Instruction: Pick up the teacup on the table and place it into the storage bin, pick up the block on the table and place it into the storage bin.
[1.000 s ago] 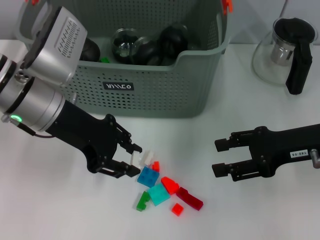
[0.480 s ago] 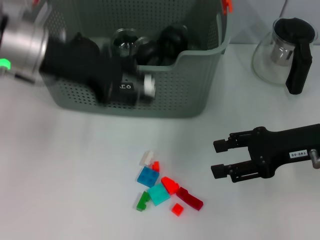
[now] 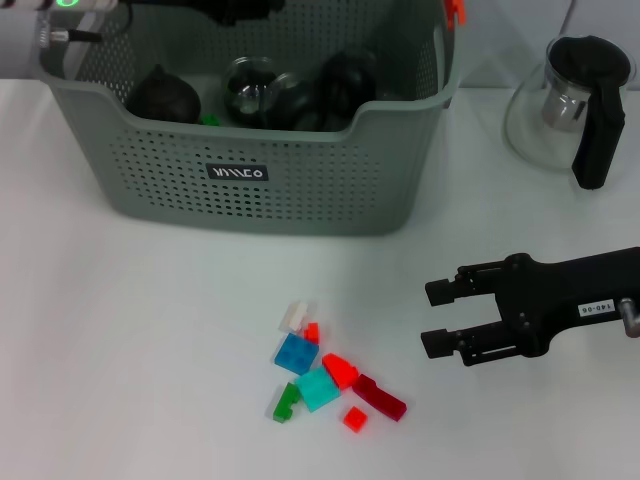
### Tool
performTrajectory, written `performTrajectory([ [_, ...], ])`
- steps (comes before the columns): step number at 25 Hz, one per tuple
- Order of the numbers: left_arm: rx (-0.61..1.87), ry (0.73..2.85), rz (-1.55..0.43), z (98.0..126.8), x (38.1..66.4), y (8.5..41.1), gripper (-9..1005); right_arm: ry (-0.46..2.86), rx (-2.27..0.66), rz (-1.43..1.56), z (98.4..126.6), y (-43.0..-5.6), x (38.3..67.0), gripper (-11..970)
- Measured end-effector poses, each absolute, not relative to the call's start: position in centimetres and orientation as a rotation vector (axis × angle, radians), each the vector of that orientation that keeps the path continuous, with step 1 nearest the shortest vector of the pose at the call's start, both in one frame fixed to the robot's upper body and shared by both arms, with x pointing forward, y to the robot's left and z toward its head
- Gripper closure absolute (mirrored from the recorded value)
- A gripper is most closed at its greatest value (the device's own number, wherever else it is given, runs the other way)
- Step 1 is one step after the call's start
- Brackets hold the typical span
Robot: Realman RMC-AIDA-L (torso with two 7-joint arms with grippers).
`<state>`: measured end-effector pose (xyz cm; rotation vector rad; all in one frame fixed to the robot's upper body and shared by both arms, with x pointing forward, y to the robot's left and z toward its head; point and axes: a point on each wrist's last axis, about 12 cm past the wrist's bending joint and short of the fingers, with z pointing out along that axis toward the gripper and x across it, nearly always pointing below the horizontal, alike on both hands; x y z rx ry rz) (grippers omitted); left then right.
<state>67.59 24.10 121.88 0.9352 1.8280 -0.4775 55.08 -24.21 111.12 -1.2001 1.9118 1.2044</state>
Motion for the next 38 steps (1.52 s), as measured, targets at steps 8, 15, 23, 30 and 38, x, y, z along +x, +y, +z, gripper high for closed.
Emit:
performTrajectory([
  [8, 0.880, 1.910, -0.394, 120.8, 68.6, 23.1, 405, 1.915, -1.190, 1.204, 111.0, -24.4, 55.0, 169],
  [15, 0.810, 1.921, -0.344, 121.3, 68.9, 23.8, 270, 1.918, -1.188, 1.204, 111.0, -24.5, 54.9, 169],
  [23, 0.793, 1.885, -0.383, 124.4, 66.4, 27.1, 117, 1.917, -1.187, 1.203, 110.9, -24.5, 54.9, 170],
  [30, 1.342, 1.716, -0.570, 123.6, 58.7, 27.4, 56, 1.912, -1.186, 1.192, 110.9, -24.6, 54.9, 170],
  [38, 1.609, 1.643, -0.660, 119.9, 54.6, 27.4, 58, 1.912, -1.182, 1.198, 110.9, -24.3, 55.1, 169],
])
